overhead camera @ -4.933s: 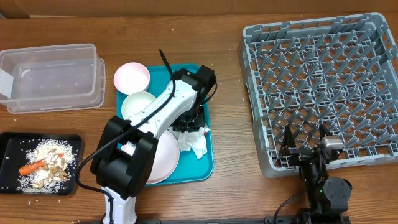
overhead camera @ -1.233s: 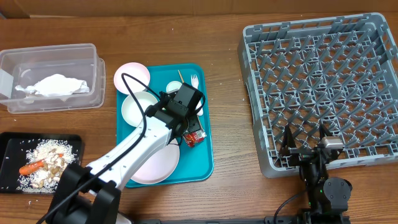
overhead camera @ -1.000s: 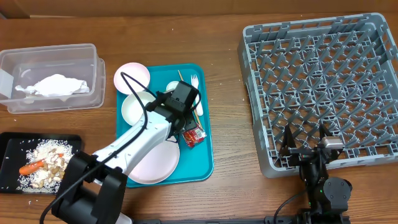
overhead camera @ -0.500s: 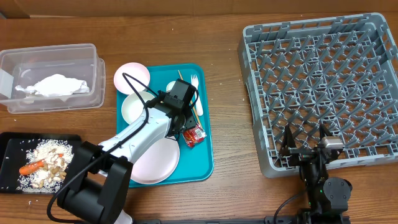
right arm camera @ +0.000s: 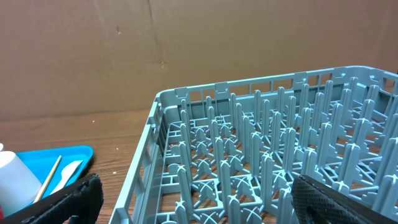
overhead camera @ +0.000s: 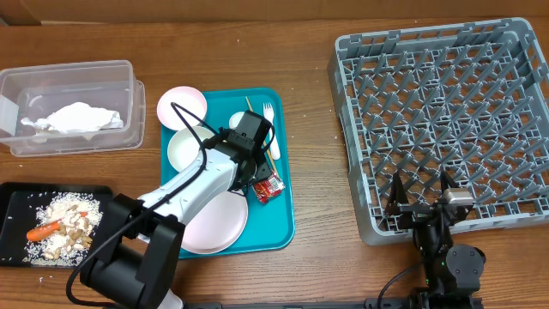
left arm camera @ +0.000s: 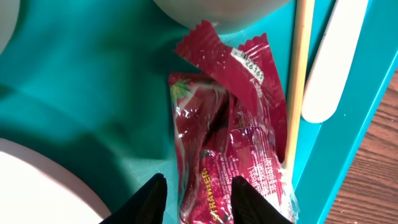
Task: Sort waste into correct bins and load items into the dishwasher
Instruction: 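Lower the left gripper onto the red snack wrapper and grasp it, then carry the red wrapper left and release it into the clear bin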
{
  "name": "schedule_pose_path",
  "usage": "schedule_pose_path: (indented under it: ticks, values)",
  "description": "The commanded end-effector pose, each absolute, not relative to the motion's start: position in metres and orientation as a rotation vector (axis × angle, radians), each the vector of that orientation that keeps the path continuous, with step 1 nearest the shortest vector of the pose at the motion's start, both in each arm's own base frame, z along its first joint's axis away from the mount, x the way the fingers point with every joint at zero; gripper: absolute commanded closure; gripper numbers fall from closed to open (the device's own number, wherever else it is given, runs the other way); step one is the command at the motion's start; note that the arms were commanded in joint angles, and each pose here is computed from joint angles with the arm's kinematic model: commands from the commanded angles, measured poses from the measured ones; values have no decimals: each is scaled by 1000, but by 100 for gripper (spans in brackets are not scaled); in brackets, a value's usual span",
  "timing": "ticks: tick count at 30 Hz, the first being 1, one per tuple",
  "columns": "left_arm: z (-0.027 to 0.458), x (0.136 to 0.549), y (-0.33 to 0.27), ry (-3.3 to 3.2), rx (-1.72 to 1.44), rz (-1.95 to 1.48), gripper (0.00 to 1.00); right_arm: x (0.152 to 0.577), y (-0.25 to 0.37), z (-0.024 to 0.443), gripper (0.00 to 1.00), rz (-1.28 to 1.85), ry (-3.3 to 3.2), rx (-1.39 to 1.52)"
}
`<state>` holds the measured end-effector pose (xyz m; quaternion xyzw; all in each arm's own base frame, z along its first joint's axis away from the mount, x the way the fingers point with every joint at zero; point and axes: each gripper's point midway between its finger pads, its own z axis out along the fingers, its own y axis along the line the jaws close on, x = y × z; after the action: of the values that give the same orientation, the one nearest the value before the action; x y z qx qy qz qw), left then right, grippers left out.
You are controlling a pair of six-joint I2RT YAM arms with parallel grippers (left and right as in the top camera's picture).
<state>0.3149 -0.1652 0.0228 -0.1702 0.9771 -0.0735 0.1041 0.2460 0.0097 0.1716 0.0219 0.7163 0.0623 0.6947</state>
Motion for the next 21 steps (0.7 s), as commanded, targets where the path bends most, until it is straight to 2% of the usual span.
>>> schedule_pose_path:
  ticks: [1, 10, 16, 21]
  values:
    - [19, 312, -165, 2886, -522, -192, 65, 246, 10, 170, 0, 133, 1594, 48]
    - [19, 312, -165, 2886, -522, -192, 96, 246, 10, 170, 0, 133, 1594, 48]
    - [22, 315, -166, 2877, -532, -201, 96, 246, 10, 170, 0, 133, 1594, 48]
    - [56, 318, -168, 2870, -531, -209, 96, 246, 10, 170, 0, 133, 1594, 48]
